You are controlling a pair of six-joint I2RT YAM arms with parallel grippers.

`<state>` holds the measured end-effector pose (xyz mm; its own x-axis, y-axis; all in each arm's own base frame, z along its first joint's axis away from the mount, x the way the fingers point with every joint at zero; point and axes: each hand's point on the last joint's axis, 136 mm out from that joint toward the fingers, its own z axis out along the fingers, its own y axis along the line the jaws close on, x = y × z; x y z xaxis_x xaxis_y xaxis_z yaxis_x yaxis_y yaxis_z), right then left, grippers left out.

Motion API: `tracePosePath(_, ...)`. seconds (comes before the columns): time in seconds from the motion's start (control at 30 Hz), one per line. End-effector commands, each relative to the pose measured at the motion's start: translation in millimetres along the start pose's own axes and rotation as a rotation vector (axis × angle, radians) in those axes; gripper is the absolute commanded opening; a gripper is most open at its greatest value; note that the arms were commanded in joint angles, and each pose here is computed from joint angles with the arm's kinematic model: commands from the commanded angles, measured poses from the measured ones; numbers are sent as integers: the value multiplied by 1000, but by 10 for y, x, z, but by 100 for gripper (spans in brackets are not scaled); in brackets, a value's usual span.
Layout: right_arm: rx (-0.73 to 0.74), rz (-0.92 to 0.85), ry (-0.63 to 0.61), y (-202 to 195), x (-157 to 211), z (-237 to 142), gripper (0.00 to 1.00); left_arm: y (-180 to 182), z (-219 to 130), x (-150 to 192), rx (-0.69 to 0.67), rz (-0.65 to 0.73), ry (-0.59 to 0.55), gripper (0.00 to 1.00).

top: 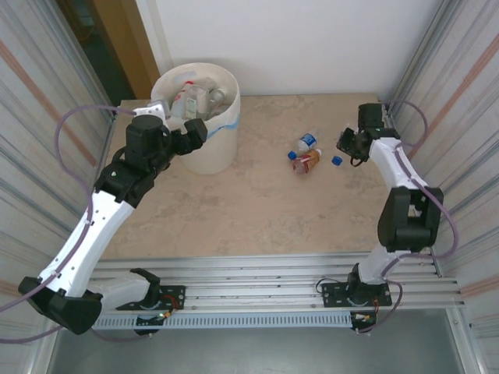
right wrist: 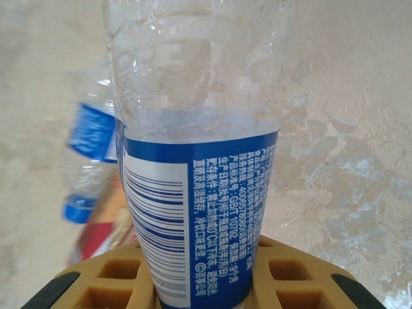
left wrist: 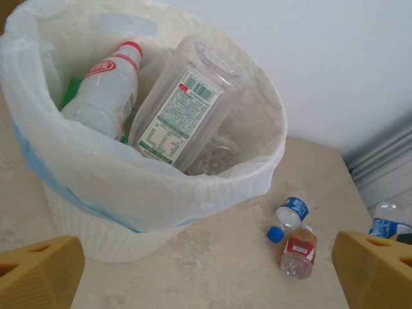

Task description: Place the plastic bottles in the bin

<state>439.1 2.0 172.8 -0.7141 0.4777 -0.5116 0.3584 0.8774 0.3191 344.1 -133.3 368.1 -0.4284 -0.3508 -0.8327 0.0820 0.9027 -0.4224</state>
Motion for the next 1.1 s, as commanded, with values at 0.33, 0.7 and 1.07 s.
tracePosePath(0.33, -680, -372, -242, 1677, 243, -1753, 18, -742, 34, -211, 319, -36, 24, 99)
tracePosePath(0.7, -1116, -608, -256, 2693, 772, -2552, 20, -1543, 26, -194, 646, 31, 133, 99)
tracePosePath(1.07, -1329, -608, -197, 3067, 903, -2833, 21, -1882, 17, -155, 807, 21, 163, 87)
